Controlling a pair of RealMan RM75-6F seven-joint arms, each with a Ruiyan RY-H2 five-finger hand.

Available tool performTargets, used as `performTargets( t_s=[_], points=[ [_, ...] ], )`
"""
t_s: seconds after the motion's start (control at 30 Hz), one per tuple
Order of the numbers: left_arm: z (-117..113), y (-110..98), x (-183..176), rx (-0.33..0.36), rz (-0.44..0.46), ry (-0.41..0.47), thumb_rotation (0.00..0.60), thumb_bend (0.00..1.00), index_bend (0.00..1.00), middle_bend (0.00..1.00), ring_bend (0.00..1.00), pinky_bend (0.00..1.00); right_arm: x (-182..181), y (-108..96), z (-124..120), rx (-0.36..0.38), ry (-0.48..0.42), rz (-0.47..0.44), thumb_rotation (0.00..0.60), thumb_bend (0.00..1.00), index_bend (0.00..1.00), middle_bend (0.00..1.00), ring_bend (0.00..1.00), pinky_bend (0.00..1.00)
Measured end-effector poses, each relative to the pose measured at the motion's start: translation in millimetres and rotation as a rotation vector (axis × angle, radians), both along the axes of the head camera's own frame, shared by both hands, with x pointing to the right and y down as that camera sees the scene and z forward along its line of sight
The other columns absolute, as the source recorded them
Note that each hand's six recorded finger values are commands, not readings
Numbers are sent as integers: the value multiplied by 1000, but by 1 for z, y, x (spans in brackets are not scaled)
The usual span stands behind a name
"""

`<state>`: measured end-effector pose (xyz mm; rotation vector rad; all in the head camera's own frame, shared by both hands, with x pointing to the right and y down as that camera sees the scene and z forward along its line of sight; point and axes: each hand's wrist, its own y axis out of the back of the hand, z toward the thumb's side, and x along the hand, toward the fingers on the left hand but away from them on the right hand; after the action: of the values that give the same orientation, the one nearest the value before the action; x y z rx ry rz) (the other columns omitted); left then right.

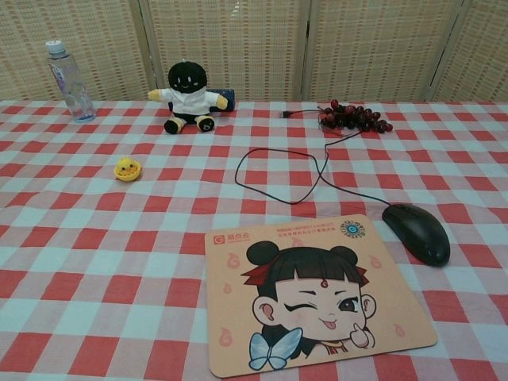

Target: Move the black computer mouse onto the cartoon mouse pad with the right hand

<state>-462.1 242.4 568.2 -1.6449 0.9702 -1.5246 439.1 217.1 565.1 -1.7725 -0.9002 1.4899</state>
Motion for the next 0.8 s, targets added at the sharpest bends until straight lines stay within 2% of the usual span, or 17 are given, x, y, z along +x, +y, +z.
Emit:
performTargets(
  t_s=[0.1,0.2,0.27,0.37,0.43,0.5,0.63,0.8],
  points=[
    [0,0,1,10,2,-3,600,105,352,239,200,496,-1,1,2,-10,1,-6,600,0,123,205,116,324],
    [0,1,2,12,-1,1,600,105,360,261,219,499,-2,1,5,-24,6,-9,600,0,140,269,176,429],
    [1,1,1,7,-2,2,600,106,361,270,227,500,-2,0,7,-36,16,-10,600,0,152,340,286,572],
    [3,2,0,1,-10,5,600,105,362,284,240,502,-2,-1,12,-61,31,-13,600,0,157,525,544,810],
    [3,2,0,-1,-13,10,600,105,363,290,245,503,-2,-2,16,-82,43,-17,600,18,158,635,645,890],
    [3,2,1,-3,-8,12,600,105,363,291,246,504,-3,-3,23,-114,64,-27,600,90,159,766,746,965],
    [2,3,2,0,-3,13,600,105,363,294,248,505,-6,-6,37,-181,115,-51,600,239,159,924,852,1000],
    [0,3,0,-1,-13,18,600,105,363,297,249,505,-21,-8,56,-270,163,-102,600,371,159,997,926,1000]
  ],
)
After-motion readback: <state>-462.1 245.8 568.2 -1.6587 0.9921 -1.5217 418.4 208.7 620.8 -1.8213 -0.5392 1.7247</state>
